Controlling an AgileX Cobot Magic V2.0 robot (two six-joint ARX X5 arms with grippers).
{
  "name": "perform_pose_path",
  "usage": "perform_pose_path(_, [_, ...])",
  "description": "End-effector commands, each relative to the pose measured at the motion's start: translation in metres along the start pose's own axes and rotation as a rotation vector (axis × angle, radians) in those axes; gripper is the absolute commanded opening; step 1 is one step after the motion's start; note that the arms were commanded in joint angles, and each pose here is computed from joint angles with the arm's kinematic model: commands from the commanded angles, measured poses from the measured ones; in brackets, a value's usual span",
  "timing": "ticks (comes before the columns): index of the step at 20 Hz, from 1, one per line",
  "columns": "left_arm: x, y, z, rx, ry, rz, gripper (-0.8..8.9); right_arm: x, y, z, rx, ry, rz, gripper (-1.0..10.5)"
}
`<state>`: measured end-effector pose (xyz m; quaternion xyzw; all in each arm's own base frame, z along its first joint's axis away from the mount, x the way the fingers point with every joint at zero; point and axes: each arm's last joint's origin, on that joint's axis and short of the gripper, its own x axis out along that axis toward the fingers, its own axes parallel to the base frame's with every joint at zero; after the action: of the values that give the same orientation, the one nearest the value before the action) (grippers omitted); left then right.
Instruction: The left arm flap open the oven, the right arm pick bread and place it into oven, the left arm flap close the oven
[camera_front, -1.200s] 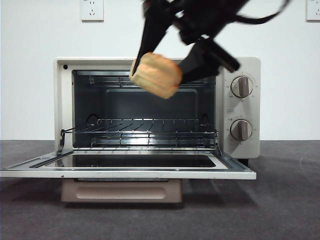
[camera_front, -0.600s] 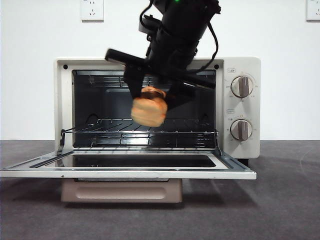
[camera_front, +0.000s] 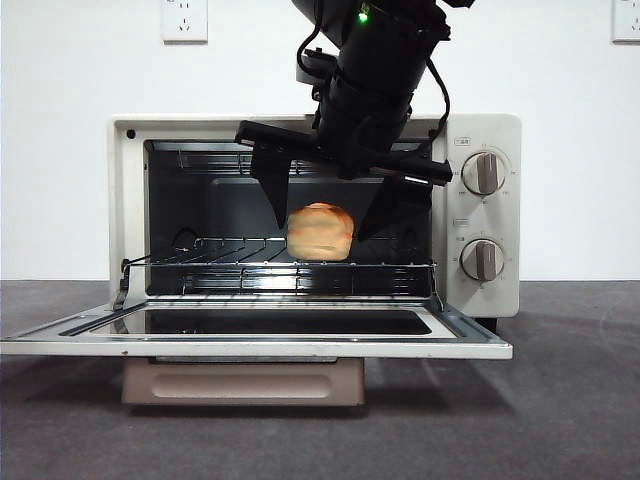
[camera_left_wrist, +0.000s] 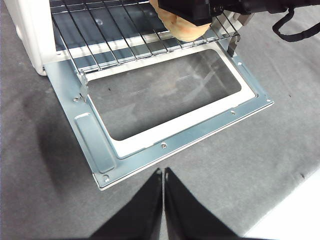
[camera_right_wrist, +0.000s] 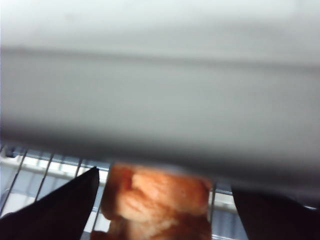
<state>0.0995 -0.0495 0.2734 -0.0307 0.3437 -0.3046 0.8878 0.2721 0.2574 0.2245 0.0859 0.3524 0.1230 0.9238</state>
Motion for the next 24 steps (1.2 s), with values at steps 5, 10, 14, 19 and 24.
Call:
perform_pose_path(5, [0.000, -0.001, 0.002, 0.010, -0.012, -0.004, 0.12, -0.032, 0.013, 0.006, -0.067, 0.003, 0.034, 4.2])
perform_pose_path(10, [0.000, -0.001, 0.002, 0.010, -0.013, 0.000, 0.12, -0.081, 0.012, 0.013, -0.200, 0.056, 0.154, 4.2])
perform_pose_path(14, [0.000, 0.001, 0.004, 0.001, -0.036, 0.053, 0.11, -0.134, -0.004, 0.026, -0.331, 0.037, 0.235, 4.2])
perform_pose_path(19, [0.007, 0.011, 0.012, -0.086, -0.096, 0.096, 0.11, -0.191, -0.042, 0.033, -0.376, 0.018, 0.194, 4.2])
perform_pose_path(24, [0.029, 0.031, 0.021, -0.152, -0.077, 0.098, 0.11, -0.235, -0.069, 0.027, -0.407, -0.021, 0.236, 4.2])
